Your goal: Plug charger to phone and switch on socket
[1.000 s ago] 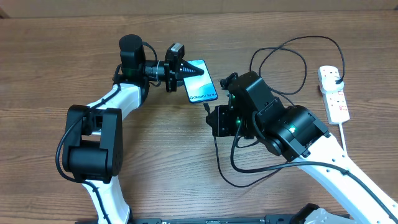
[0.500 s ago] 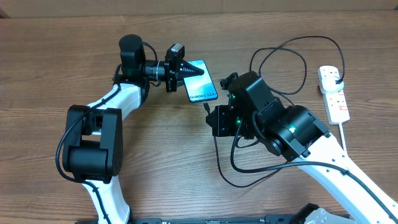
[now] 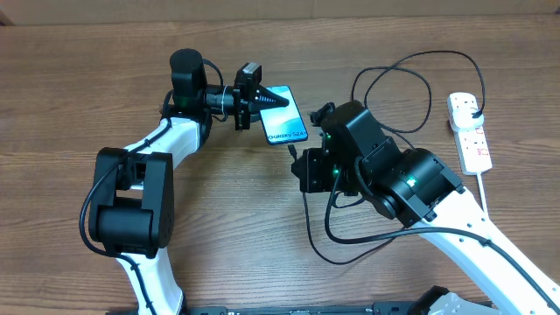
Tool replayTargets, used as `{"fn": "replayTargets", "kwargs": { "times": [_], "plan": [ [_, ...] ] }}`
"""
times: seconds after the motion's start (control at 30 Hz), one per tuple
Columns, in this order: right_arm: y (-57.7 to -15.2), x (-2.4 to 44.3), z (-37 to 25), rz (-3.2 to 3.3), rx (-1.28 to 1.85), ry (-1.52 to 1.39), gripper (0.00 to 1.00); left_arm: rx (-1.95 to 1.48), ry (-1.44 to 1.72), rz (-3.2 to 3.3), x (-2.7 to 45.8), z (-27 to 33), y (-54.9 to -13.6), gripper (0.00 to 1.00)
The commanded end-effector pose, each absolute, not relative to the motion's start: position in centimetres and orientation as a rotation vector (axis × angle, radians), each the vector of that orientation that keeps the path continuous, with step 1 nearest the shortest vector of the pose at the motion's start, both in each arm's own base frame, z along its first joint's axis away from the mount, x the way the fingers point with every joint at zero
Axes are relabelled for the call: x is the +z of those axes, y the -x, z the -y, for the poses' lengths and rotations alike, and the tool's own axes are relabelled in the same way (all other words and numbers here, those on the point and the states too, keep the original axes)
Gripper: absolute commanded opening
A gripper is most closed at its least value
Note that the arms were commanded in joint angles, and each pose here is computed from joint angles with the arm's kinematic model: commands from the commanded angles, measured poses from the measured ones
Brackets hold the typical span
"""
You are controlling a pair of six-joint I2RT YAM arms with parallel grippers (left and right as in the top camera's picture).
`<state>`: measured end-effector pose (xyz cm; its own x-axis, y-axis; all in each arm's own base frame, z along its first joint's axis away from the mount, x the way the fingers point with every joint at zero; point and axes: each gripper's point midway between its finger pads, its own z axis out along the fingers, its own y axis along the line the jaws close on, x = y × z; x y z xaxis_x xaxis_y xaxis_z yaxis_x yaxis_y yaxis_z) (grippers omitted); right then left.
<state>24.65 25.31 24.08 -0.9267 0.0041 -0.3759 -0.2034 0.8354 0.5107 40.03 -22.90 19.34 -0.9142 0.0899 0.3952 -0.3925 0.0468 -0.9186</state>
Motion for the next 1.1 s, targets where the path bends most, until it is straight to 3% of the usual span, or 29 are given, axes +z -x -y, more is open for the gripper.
{"fn": "replayTargets", "kwargs": {
  "times": [0.0,1.07],
  "plan": [
    [-25.31,23.99,-24.69,-2.623,0.724,0.149,0.04,1.921,-0.235,1.977,20.20,23.17,-39.58,0.04],
    [-25.00,23.43,-25.44,-2.623,0.731,0.301,0.04,1.916,-0.269,1.973,20.16,23.14,-39.84,0.04]
  ]
}}
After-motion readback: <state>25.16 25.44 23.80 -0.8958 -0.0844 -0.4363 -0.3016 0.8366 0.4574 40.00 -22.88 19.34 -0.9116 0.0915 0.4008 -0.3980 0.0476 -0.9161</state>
